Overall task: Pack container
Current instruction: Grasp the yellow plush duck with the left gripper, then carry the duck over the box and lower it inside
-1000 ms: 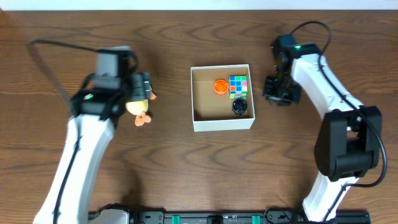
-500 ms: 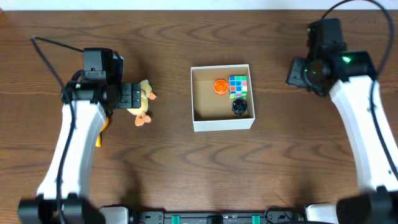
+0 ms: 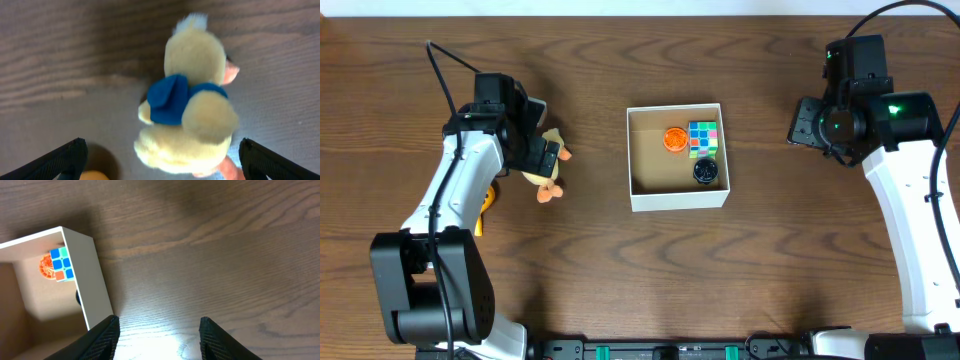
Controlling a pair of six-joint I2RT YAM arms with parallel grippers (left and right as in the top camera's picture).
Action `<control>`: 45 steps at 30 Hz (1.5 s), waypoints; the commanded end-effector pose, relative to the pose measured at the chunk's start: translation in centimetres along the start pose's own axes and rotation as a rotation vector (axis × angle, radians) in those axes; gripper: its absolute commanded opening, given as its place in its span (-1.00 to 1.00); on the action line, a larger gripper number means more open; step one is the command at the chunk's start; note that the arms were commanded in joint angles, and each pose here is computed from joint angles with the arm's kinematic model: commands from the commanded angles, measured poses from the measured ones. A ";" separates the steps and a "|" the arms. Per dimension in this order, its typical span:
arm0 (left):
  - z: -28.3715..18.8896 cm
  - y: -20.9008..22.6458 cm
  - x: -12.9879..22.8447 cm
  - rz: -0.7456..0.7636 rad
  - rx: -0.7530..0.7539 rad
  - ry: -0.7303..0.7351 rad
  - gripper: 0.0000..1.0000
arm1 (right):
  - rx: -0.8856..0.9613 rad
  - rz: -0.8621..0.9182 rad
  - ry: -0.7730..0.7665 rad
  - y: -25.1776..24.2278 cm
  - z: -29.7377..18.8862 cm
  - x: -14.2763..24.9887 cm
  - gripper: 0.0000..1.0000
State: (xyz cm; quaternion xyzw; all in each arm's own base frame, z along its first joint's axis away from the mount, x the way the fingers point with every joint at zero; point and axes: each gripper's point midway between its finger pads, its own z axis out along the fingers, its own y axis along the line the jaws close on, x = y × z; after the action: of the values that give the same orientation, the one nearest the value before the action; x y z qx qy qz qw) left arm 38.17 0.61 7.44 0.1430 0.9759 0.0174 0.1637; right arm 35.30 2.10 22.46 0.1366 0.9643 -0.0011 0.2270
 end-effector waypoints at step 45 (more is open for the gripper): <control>-6.0 -1.3 -6.4 0.018 -0.023 -0.244 -0.70 | 0.024 -0.027 0.018 -0.4 -0.4 0.6 0.07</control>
State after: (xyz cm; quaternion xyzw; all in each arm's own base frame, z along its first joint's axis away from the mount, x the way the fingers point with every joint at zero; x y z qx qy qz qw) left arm 40.85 -1.76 10.39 0.1476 0.9631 0.0066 0.2248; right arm 34.45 2.00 22.08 0.1351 0.9686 -0.0060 0.2088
